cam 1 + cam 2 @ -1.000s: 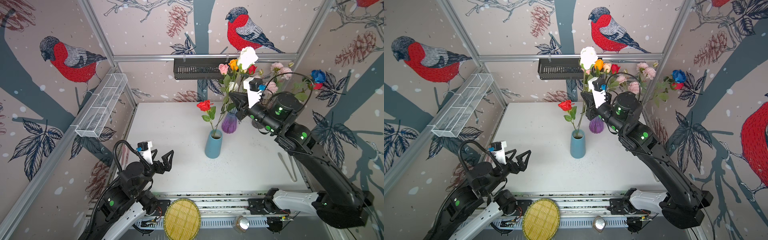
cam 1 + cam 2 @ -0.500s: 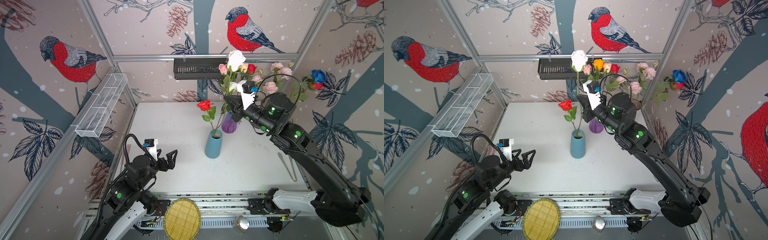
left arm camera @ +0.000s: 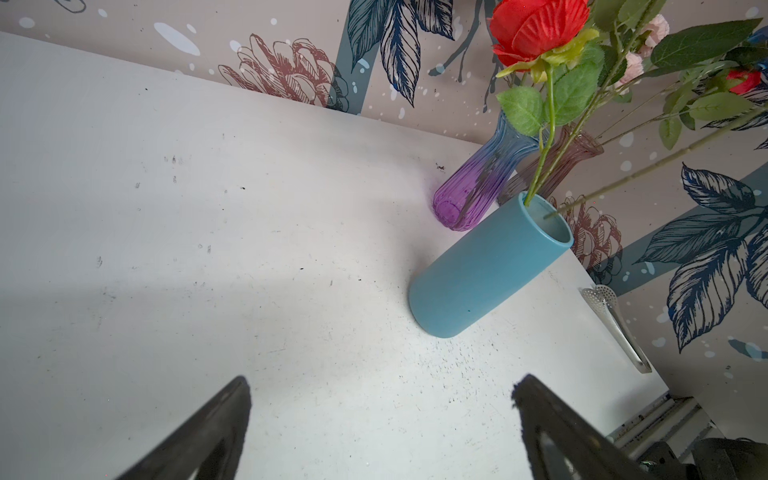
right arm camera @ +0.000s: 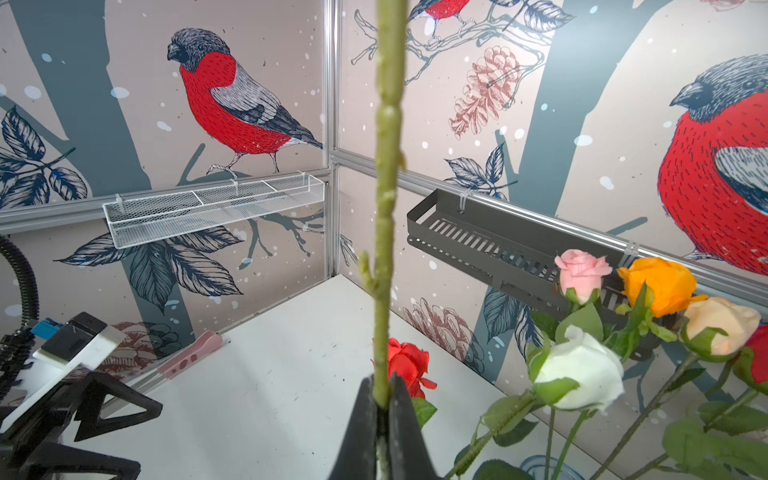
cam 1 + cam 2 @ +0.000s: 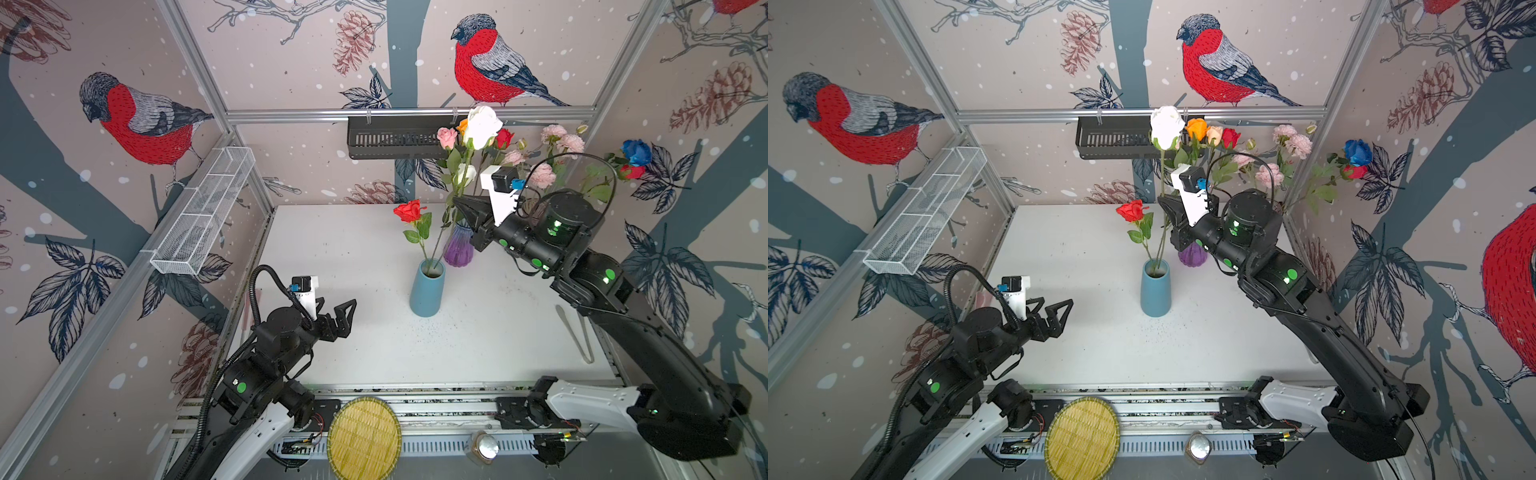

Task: Arrange the flowers into the vase
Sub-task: 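Carry the white rose over the teal vase and lower its stem in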

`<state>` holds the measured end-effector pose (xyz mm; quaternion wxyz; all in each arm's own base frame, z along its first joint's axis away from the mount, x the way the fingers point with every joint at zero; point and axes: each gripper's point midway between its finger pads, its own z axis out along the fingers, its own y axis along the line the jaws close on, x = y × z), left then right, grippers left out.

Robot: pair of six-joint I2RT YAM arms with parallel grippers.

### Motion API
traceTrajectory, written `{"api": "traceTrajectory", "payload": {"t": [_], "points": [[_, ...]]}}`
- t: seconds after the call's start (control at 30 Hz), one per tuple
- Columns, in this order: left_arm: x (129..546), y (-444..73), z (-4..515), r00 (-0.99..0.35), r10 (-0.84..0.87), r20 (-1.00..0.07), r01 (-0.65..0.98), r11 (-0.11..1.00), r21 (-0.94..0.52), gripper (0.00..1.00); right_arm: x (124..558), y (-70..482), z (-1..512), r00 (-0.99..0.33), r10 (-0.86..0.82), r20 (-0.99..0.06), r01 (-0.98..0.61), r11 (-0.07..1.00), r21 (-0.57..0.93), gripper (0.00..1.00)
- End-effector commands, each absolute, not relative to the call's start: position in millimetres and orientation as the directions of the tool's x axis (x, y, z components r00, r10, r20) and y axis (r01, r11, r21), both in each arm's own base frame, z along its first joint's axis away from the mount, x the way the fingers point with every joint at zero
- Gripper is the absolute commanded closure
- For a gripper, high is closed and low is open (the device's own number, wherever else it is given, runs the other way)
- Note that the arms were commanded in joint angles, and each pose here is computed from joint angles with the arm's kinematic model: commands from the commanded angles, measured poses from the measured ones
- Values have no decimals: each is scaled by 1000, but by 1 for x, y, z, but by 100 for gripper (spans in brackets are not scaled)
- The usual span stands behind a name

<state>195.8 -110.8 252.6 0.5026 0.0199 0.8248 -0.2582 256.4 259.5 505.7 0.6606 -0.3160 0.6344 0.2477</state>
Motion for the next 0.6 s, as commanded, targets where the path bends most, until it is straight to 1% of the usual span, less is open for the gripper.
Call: {"api": "traceTrajectory", "payload": {"t": [0.0,0.2,0.3,0.37,0.4,0.43,0.47,0.53,0.57], "points": [[198,-114,260,-474,-235,-849,317,854,-413,1,259,265,498,61,-72,-996,-736,670,-94,96],[198,-114,261,-470,-237,-850,320,852,-414,1,281,285,462,-1,-117,-993,-758,647,-75,94],[198,-114,260,-473,-237,-849,319,852,-416,1,291,303,441,-50,-153,-987,-786,615,-56,90],[197,-113,261,-470,-240,-850,318,852,-416,1,293,311,432,-73,-168,-983,-802,595,-42,82],[197,-113,261,-469,-241,-850,318,851,-417,1,294,315,427,-84,-177,-981,-808,587,-37,72],[197,-113,262,-467,-243,-850,319,851,-418,1,294,317,424,-91,-186,-978,-812,582,-35,57],[197,-112,262,-465,-245,-851,317,851,-418,1,294,318,423,-91,-190,-978,-813,581,-37,49],[196,-112,263,-461,-247,-852,318,851,-419,1,293,317,426,-84,-191,-978,-813,581,-43,45],[196,-112,263,-462,-247,-852,319,850,-420,1,292,316,427,-81,-190,-978,-812,582,-46,44]]}}
